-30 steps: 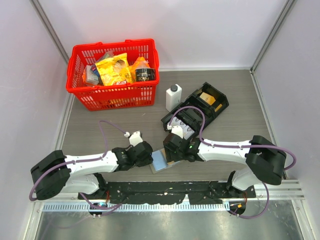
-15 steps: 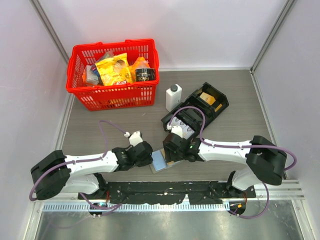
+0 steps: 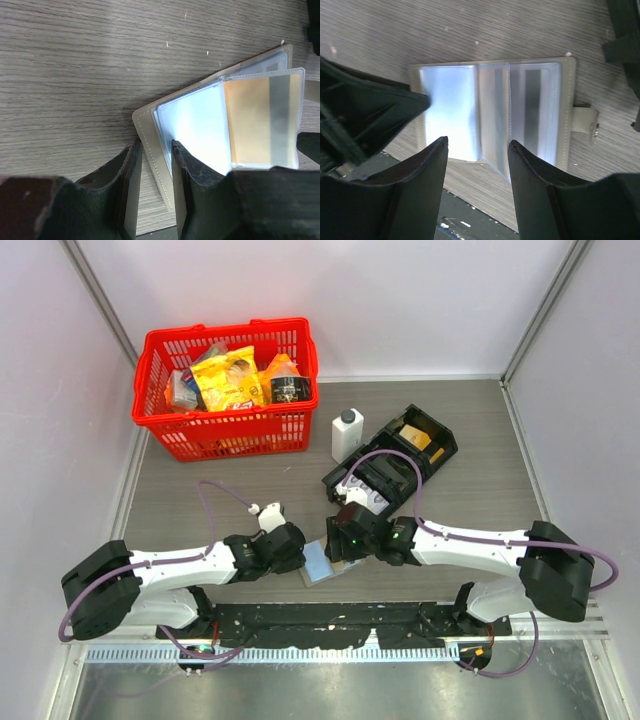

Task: Take the credit cards out of the card holder
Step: Remove the credit card from the card holder.

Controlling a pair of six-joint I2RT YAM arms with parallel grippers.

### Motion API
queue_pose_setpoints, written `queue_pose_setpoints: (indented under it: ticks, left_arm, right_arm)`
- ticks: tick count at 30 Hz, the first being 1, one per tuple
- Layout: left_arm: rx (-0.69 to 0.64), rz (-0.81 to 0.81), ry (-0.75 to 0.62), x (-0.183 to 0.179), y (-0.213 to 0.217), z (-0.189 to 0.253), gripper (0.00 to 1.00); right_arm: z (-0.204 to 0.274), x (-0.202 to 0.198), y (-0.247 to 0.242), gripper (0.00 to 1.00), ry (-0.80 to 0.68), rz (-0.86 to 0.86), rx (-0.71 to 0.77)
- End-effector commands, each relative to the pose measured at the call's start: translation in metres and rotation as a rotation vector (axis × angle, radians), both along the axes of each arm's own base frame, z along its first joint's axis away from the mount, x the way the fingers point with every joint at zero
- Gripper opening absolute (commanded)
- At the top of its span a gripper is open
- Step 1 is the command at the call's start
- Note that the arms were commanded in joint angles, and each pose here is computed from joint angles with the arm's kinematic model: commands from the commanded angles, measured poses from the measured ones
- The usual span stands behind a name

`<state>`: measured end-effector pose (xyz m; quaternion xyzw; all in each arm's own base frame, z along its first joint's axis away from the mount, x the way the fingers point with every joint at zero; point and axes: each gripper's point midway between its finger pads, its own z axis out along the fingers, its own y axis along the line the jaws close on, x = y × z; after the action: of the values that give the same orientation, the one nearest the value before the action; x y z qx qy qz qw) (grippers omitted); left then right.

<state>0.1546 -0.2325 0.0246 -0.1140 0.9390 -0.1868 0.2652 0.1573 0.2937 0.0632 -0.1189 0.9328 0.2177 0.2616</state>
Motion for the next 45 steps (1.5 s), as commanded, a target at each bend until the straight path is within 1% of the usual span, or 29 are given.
queue_pose_setpoints:
  ticks: [1,6,7,8,9,12,16,19,21,23,27,29,34,42,45]
  left_arm:
    - [-0.047,-0.013,-0.015,0.002,-0.011,0.009,0.33]
    - [-0.051,0.010,-0.024,0.004,-0.007,0.011,0.33]
    - [-0.044,0.022,-0.028,0.004,-0.003,0.012,0.33]
    - [-0.033,0.038,-0.035,0.005,0.002,0.013,0.33]
    - [-0.038,0.051,-0.050,0.006,0.005,0.018,0.33]
    - [-0.047,0.091,-0.080,0.007,0.017,0.027,0.33]
    - [-0.082,0.114,-0.105,0.007,0.024,0.038,0.33]
    - [-0.111,0.103,-0.118,0.007,0.021,0.047,0.33]
    - [-0.141,0.070,-0.123,0.007,0.012,0.056,0.33]
    - [-0.164,0.033,-0.125,0.007,0.001,0.063,0.33]
    - [-0.188,-0.035,-0.123,0.010,-0.022,0.071,0.33]
    - [-0.179,-0.055,-0.117,0.011,-0.028,0.068,0.32]
    - [-0.138,-0.058,-0.087,0.012,-0.031,0.046,0.23]
    - [-0.129,-0.056,-0.038,0.006,-0.032,0.013,0.22]
    - [-0.115,-0.024,0.008,0.001,-0.027,-0.003,0.19]
  right_arm:
    - [0.039,0.002,0.030,0.56,-0.035,0.035,0.181]
    - [0.043,-0.006,0.048,0.56,-0.006,0.095,0.264]
    - [0.047,-0.012,0.058,0.56,0.018,0.131,0.311]
    - [0.041,-0.015,0.059,0.56,0.037,0.141,0.307]
    - [0.044,-0.015,0.067,0.56,0.042,0.152,0.339]
    - [0.029,-0.019,0.077,0.56,0.087,0.176,0.327]
    - [0.017,-0.016,0.079,0.56,0.094,0.173,0.296]
    - [0.023,-0.012,0.072,0.56,0.062,0.156,0.285]
    - [0.031,-0.006,0.063,0.56,0.031,0.126,0.291]
    - [0.029,0.000,0.048,0.56,0.016,0.089,0.286]
    - [0.026,0.014,0.023,0.55,0.026,0.023,0.319]
    - [0.024,0.015,0.017,0.55,0.032,0.014,0.340]
    - [0.016,0.015,0.015,0.54,0.050,0.007,0.378]
    - [-0.020,0.006,0.011,0.50,0.147,0.000,0.365]
    - [-0.024,0.006,0.011,0.50,0.160,-0.008,0.366]
